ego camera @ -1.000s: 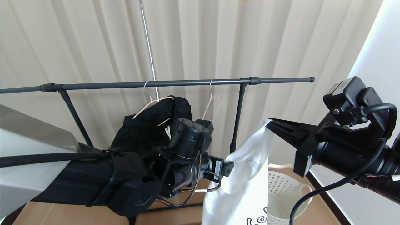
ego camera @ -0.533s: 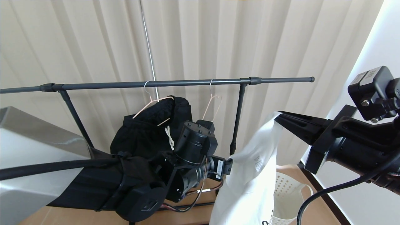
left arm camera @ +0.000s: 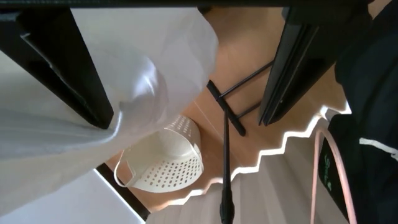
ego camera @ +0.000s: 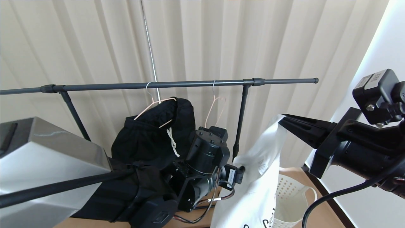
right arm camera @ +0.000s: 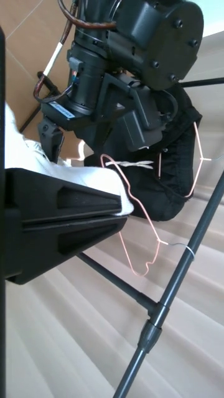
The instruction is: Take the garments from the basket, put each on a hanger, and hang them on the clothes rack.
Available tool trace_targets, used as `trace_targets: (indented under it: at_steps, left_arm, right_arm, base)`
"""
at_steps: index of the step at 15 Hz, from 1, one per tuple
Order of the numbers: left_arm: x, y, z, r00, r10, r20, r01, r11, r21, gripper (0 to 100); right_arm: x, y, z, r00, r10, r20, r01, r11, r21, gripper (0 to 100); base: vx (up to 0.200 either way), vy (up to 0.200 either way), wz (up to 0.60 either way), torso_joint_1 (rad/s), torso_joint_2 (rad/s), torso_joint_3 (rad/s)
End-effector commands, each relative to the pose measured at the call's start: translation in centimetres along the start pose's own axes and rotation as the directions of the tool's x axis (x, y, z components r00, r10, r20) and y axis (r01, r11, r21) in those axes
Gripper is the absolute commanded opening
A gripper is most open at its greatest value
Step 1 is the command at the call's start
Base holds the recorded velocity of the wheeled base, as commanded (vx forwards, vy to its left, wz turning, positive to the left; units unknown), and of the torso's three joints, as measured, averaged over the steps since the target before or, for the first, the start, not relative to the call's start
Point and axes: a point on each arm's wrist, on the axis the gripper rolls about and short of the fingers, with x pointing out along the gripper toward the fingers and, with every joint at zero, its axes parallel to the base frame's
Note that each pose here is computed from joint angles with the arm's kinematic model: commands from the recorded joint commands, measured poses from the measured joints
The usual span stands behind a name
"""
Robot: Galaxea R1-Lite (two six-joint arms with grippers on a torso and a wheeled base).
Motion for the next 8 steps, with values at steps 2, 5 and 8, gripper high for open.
trace_targets:
  at_steps: [2,5,8]
  left_arm:
    - [0.4,-0.2,0.1,1.0,-0.003,0.006,0.003,1.0,0.006,100]
    - [1.5,0.1,-0.6,0.998,0.058,-0.008,-0.058,0.998,0.011,100]
    - [2.4,0.6,-1.3,0.995,0.098,-0.018,-0.097,0.995,0.009,100]
  right_arm:
    - [-0.1,0.0,-0.2,1.0,0.002,-0.004,-0.002,1.0,-0.011,0]
    - [-0.6,-0.1,0.1,1.0,-0.002,0.011,0.002,1.0,-0.013,0]
    - [-1.0,-0.2,0.3,1.0,-0.004,0.026,0.004,1.0,-0.011,0]
  base:
    - [0.0,0.0,0.0,0.0,0.0,0.0]
    - [0.0,0.0,0.0,0.0,0.0,0.0]
    - [0.0,0.0,0.0,0.0,0.0,0.0]
